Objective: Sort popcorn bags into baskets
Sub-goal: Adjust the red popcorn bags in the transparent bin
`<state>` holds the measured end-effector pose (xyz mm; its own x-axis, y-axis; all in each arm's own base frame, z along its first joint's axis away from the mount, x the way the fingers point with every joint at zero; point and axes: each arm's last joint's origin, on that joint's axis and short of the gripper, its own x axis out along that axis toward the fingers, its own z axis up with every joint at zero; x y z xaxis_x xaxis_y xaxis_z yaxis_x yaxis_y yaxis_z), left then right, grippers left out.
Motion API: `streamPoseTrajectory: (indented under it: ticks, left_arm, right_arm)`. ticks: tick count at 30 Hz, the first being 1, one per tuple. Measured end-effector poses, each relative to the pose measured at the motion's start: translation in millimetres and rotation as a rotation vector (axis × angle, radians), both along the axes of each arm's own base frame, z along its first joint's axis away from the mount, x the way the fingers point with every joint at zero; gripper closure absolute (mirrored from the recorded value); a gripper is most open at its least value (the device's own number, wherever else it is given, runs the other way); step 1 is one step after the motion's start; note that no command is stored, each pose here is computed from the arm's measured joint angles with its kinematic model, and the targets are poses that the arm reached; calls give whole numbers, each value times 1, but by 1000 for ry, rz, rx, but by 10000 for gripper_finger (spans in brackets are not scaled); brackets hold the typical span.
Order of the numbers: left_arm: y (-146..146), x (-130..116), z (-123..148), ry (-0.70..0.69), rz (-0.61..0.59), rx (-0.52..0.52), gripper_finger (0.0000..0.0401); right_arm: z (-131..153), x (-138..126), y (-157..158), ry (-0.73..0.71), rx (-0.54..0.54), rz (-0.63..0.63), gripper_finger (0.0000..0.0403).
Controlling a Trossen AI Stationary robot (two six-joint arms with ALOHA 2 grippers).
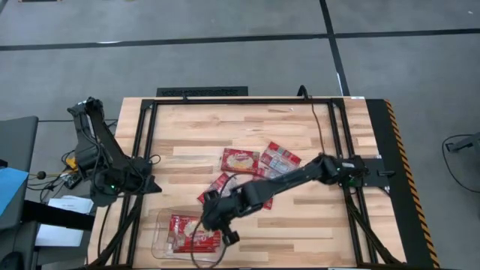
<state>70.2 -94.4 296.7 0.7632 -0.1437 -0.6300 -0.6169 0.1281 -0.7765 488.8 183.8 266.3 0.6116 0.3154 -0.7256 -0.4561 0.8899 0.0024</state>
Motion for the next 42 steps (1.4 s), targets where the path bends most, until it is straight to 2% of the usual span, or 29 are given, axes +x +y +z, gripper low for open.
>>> streamPoseTrajectory:
  ticks: [4, 11, 14, 16, 18, 21, 24, 31, 33, 35, 38, 42]
  left_arm:
    - [1, 0, -1, 10, -1, 16, 400]
    - [0, -1, -1, 18, -7, 14, 401]
    - [0, 0, -2, 23, -9, 15, 401]
    - [-2, 0, -4, 62, -27, 12, 401]
    - [-5, -1, -9, 160, -57, -4, 401]
    - [-15, -1, -17, 341, -100, -44, 401]
    - [-30, 3, -23, 445, -118, -91, 401]
    - [-81, 29, -46, 456, -153, -131, 401]
    - [-93, 35, -55, 454, -162, -123, 401]
    - [-104, 40, -60, 444, -177, -127, 401]
    - [-116, 44, -69, 439, -184, -127, 401]
    - [-121, 45, -75, 418, -171, -106, 401]
  right_arm:
    - [-15, 4, 9, 20, -10, 19, 395]
    - [-36, 2, 14, 79, -105, 44, 392]
    - [-38, 4, 19, 61, -108, 63, 397]
    - [-41, 2, 21, 80, -120, 50, 398]
    - [-42, 0, 23, 81, -138, 29, 395]
    - [-24, -5, 25, 37, -164, -2, 384]
    - [6, -13, 22, -30, -168, -45, 385]
    - [35, -23, 11, -54, -131, -114, 395]
    - [36, -28, 9, -12, -126, -136, 388]
    - [29, -36, 10, 90, -157, -149, 385]
    - [20, -54, 20, 230, -219, -123, 391]
    - [11, -72, 34, 335, -284, -73, 397]
